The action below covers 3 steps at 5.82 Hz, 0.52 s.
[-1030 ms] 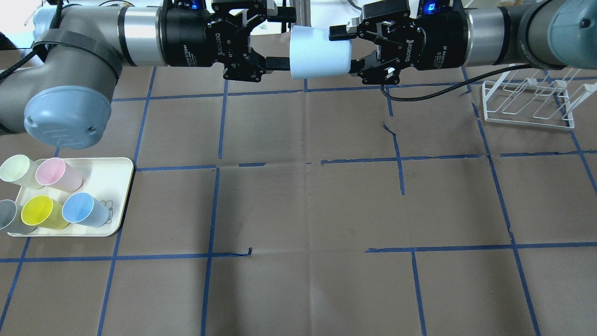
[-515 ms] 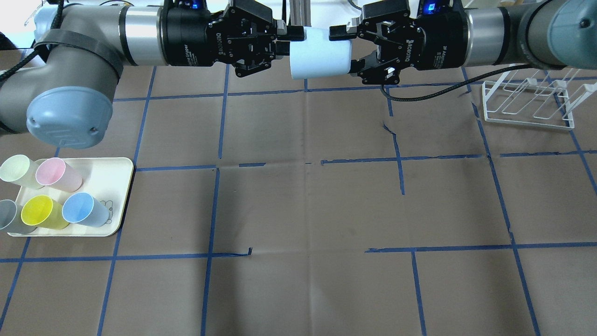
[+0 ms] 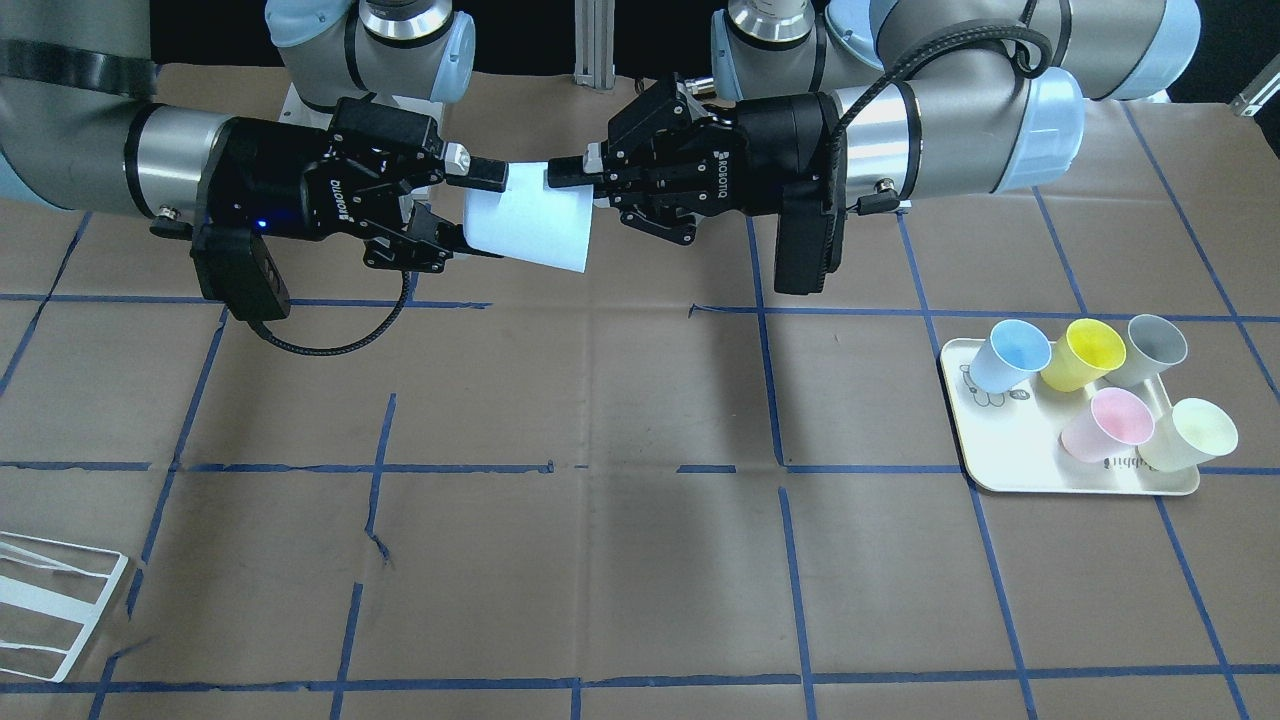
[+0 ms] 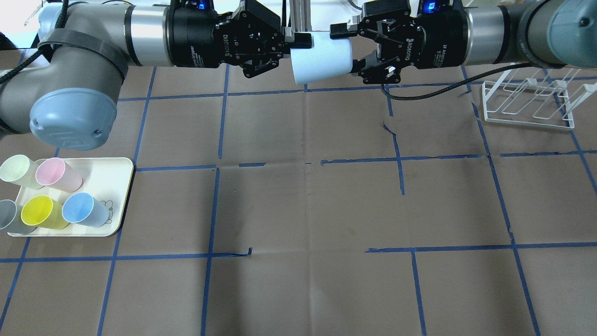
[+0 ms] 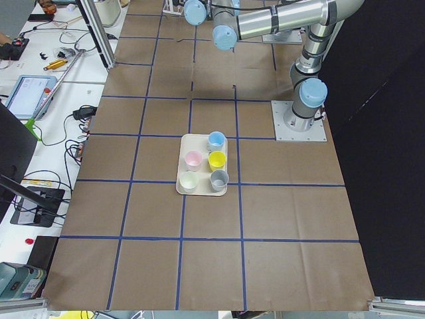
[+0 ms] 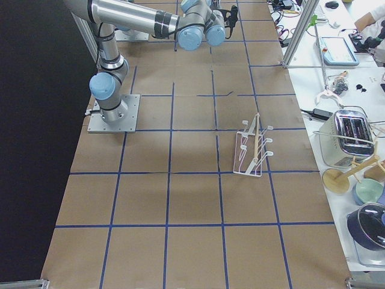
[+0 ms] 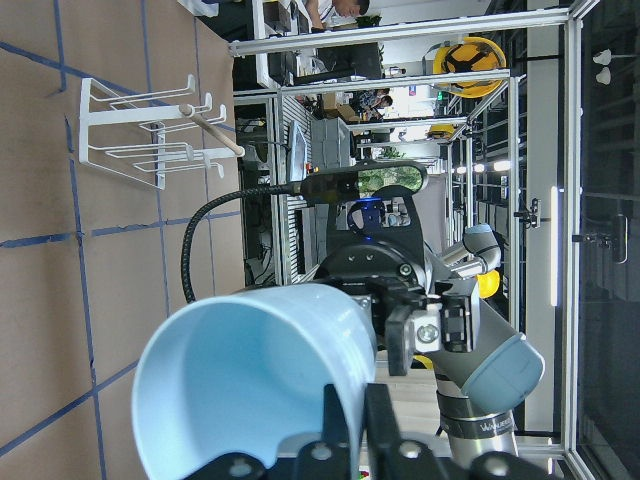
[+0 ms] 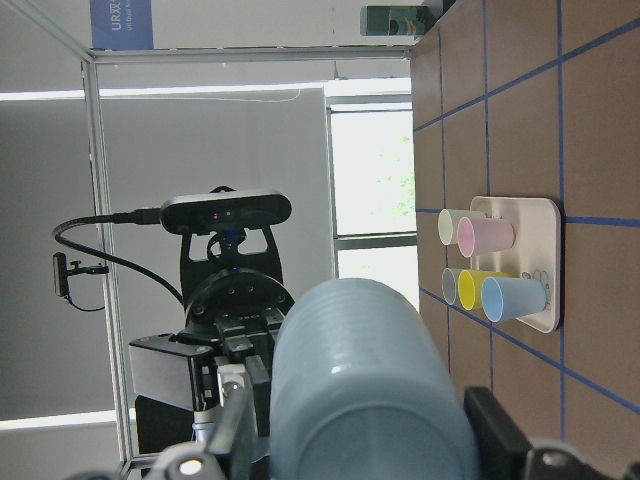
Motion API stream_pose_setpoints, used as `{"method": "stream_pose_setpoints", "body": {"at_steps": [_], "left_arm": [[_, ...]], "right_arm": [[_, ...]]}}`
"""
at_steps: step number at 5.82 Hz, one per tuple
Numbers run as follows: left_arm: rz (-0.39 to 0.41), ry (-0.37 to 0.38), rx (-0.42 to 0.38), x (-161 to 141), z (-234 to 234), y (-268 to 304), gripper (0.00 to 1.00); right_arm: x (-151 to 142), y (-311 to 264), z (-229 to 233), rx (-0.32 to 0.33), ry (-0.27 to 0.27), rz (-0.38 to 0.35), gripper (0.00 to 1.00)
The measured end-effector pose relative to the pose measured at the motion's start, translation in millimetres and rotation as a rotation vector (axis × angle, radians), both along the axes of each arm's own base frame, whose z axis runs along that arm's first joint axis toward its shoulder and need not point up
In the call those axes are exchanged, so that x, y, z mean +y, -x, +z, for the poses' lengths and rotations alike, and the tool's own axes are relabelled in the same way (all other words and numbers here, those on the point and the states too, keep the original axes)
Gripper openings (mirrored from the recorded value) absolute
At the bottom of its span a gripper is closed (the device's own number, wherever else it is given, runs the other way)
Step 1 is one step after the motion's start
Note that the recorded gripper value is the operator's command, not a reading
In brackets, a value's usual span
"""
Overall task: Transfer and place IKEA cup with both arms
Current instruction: 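Close the left gripper on the cup and open the right gripper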
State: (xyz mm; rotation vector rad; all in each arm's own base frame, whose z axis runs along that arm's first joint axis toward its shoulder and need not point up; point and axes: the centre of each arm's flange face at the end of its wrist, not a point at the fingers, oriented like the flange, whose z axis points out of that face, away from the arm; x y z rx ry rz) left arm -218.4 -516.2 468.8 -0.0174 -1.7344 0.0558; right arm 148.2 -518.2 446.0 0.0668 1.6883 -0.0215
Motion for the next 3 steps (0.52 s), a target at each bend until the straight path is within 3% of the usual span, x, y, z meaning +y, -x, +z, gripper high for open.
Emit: {"method": "stream_pose_setpoints", "body": {"at_steps": [3], "left_arm": [[0.005, 0.003, -0.021, 2.4, 4.6, -2.1, 0.0]], "right_arm": [[-3.9, 10.6, 6.9, 0.009, 0.01, -0.018, 1.0]]}}
